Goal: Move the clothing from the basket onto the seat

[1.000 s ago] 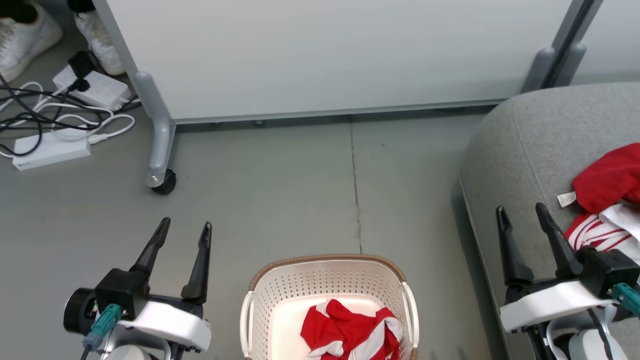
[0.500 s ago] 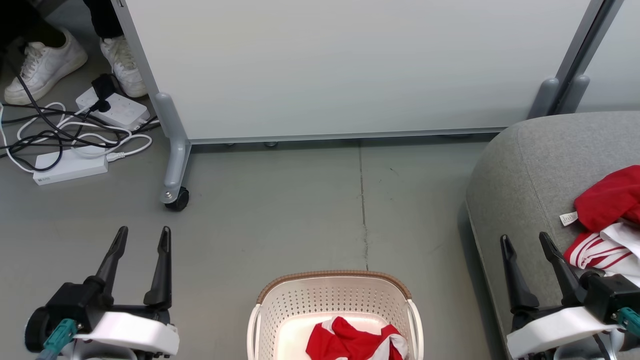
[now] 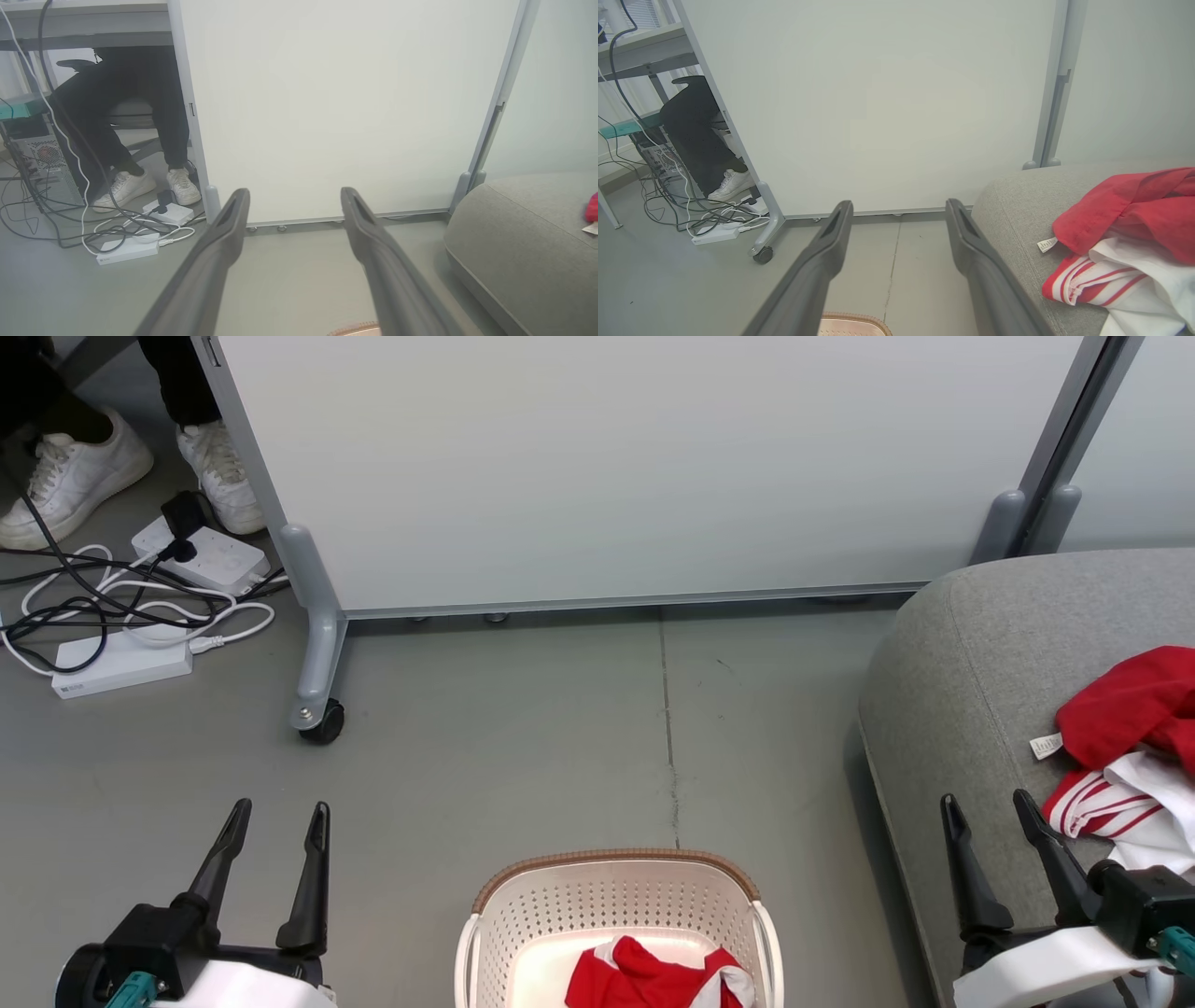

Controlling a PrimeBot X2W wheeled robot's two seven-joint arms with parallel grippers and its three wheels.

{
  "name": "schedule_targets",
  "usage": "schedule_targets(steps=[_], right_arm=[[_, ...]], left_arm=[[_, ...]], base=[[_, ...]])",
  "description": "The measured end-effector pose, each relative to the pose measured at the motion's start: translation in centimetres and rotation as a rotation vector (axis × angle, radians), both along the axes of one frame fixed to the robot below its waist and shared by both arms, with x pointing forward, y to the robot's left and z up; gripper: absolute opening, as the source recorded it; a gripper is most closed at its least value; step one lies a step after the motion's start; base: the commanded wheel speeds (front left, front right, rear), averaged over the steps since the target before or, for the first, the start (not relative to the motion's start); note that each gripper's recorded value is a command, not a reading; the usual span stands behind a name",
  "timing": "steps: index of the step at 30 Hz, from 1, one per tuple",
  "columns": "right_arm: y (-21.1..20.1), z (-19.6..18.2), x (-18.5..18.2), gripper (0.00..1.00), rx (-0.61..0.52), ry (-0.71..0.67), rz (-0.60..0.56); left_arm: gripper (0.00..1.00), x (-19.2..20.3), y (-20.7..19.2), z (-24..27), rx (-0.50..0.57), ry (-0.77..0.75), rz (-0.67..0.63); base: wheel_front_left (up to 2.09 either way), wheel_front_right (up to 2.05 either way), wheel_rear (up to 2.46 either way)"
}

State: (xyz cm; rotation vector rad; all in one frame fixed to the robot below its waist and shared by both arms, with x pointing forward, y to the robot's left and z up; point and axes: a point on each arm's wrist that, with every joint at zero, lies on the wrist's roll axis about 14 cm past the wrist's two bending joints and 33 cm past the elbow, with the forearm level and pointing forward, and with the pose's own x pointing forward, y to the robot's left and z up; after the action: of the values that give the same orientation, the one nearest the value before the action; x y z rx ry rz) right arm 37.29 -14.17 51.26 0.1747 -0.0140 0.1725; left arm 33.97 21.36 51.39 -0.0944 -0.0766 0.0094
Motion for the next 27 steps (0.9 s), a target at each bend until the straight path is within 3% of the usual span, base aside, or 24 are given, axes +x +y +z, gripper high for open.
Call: schedule_targets(steps=[27], right_arm=[[-0.5, 0.2, -0.3, 1.0, -0.008, -0.002, -0.012]], left_arm=[[1.0, -0.3, -0.6, -2.6, 0.006, 0.065, -0.01]], base=[[0.0, 0.0, 0.0]])
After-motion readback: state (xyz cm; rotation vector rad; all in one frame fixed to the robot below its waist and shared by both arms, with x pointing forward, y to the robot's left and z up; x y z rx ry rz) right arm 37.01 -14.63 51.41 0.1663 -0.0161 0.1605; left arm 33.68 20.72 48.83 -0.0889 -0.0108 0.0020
